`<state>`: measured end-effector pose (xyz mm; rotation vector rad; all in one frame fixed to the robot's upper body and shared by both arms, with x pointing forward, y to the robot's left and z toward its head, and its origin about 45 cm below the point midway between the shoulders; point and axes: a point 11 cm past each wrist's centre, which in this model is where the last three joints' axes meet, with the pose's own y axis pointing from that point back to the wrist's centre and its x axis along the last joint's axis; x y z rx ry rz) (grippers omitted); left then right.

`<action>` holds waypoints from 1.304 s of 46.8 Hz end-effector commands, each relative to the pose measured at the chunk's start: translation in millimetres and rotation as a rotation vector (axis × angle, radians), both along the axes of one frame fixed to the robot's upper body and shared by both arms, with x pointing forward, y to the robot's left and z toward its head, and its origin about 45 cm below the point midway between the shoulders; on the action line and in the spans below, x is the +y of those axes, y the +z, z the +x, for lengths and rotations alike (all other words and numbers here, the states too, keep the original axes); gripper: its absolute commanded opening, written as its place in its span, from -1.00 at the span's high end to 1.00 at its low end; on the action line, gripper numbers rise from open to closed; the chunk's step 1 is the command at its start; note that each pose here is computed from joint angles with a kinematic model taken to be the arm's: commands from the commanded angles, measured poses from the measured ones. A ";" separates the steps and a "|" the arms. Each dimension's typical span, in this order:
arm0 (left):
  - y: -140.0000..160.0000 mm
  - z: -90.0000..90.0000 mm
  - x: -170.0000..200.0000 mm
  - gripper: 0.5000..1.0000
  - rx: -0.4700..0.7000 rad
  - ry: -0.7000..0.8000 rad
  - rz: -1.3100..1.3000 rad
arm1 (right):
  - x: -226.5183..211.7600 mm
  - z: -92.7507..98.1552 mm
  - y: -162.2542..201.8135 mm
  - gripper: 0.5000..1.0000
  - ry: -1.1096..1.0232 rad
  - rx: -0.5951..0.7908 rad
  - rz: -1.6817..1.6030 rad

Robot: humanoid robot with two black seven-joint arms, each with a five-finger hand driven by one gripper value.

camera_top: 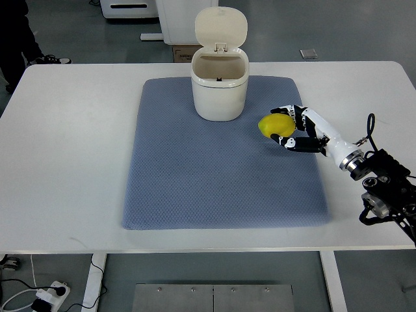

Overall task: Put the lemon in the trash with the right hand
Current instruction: 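Lift the lemon with the right hand and carry it over the bin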

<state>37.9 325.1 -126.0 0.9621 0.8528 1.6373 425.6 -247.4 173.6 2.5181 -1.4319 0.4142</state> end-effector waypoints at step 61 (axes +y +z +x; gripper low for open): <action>0.0 0.1 0.0 -1.00 0.000 0.000 0.000 | 85.1 88.5 152.0 1.00 0.011 -0.145 -0.361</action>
